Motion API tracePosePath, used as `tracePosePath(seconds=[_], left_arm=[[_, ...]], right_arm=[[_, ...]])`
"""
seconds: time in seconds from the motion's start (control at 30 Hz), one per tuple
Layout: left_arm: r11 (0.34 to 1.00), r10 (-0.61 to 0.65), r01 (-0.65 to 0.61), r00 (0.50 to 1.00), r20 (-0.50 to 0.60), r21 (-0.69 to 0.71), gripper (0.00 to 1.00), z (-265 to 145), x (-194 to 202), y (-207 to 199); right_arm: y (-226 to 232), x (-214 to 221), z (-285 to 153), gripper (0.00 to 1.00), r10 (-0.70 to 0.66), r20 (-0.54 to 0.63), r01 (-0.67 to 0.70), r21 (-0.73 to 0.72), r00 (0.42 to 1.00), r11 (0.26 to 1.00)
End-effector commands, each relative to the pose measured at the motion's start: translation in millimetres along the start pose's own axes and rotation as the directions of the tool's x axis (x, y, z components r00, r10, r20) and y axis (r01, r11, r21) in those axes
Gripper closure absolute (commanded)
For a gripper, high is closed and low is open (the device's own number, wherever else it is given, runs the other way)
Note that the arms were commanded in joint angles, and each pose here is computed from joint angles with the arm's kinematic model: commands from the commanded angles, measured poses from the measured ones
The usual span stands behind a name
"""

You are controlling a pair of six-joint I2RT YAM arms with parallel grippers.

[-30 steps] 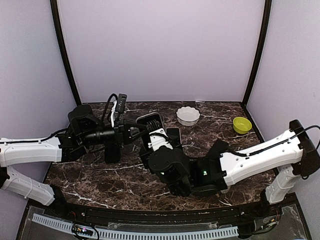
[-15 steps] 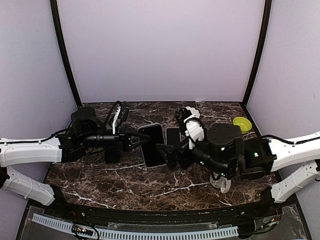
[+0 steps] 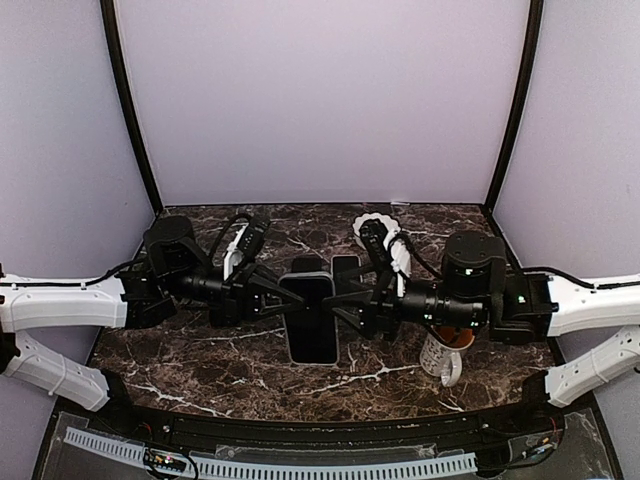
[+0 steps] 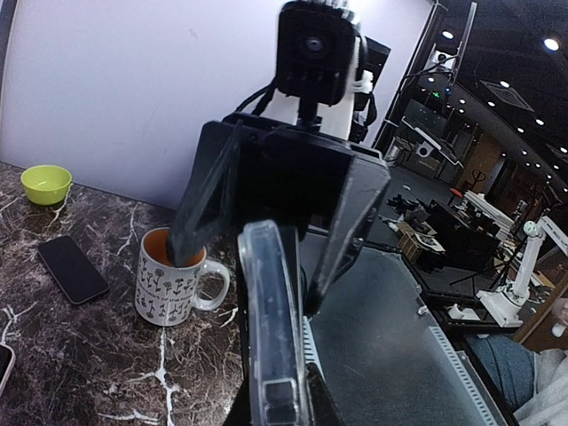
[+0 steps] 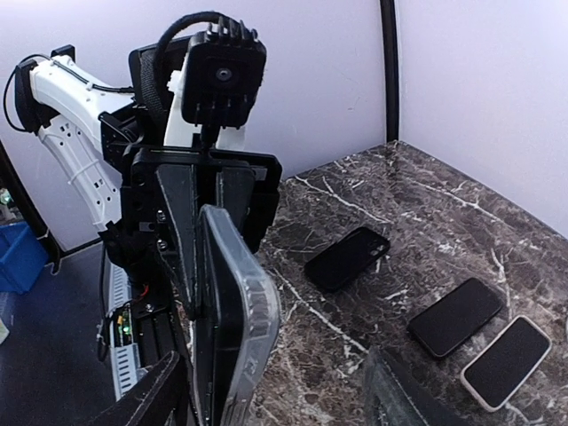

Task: Put the phone into the phone case
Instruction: Press the top right corner of the phone case.

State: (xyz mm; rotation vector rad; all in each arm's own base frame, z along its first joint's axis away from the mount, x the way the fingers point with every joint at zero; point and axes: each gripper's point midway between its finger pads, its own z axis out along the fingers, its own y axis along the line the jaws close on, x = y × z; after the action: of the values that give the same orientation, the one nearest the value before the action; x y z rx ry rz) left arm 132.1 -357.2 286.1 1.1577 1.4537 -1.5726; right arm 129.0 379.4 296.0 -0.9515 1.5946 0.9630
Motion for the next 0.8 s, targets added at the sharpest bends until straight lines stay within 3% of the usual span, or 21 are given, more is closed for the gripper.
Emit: tracePosePath(seconds=[0.0, 0.13, 0.3, 0.43, 0.47, 0.53, 0.6, 0.77], left_arm=[[0.992, 0.101, -0.105, 0.993, 0.065, 0.074, 1.0, 0, -31, -25], [0.992, 0.101, -0.106, 0.993, 0.057, 0.074, 1.0, 1, -29, -25], [0.991, 0.105, -0.109, 0.993, 0.051, 0.072, 1.0, 2, -29, -25], [0.992, 0.106, -0.109, 0.993, 0.05, 0.069, 0.97, 2, -28, -24], [0.992, 0.106, -0.109, 0.993, 0.048, 0.067, 0.93, 2, -27, -23], [0.992, 0.106, -0.109, 0.993, 0.046, 0.059, 0.7, 2, -24, -22], [0.993, 0.107, -0.109, 0.993, 0.043, 0.048, 0.59, 1, -21, -20], [0.994, 0.102, -0.103, 0.994, 0.027, 0.039, 0.51, 2, -13, -15]], right_arm=[[11, -31, 4, 0.47, 0.007, 0.081, 0.001, -0.091, 0.997, 0.996], [12, -35, 11, 0.63, 0.032, 0.085, -0.022, -0.124, 0.996, 0.992], [12, -38, 15, 1.0, 0.051, 0.078, -0.04, -0.14, 0.996, 0.989], [8, -46, 11, 1.0, 0.075, 0.101, -0.061, -0.13, 0.992, 0.99], [8, -50, 8, 1.0, 0.08, 0.116, -0.065, -0.13, 0.99, 0.989], [8, -59, 2, 1.0, 0.087, 0.152, -0.067, -0.135, 0.985, 0.989], [9, -72, -5, 1.0, 0.09, 0.195, -0.062, -0.141, 0.977, 0.988], [15, -105, -25, 1.0, 0.082, 0.306, -0.032, -0.165, 0.948, 0.986]])
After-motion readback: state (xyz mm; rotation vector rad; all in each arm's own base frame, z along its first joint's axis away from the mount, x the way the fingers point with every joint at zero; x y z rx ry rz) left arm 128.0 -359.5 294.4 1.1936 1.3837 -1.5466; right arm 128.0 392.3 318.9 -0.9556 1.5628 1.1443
